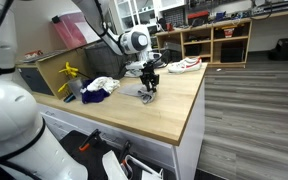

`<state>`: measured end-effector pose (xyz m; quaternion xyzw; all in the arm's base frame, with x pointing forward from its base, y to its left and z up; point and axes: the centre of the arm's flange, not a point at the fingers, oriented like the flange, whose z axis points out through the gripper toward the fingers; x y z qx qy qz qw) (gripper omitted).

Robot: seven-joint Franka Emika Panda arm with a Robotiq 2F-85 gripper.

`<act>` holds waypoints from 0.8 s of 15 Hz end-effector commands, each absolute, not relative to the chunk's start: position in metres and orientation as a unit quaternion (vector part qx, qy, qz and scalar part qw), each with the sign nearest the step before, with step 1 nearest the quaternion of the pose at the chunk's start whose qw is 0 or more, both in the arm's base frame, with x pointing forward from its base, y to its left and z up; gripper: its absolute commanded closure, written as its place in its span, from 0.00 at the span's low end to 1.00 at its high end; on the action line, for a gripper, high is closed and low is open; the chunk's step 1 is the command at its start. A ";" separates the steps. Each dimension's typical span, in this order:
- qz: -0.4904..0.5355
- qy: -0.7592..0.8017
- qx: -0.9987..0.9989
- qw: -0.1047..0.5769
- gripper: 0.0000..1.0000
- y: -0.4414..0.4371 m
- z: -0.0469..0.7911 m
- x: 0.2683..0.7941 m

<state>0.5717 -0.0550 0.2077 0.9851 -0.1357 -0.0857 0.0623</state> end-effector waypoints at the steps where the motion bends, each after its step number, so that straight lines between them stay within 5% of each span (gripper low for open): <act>1: -0.066 -0.129 0.987 0.063 0.80 -0.055 0.213 0.564; 4: -0.051 -0.124 0.989 0.059 1.00 -0.052 0.221 0.566; 12: -0.032 -0.118 0.991 0.054 1.00 -0.051 0.238 0.563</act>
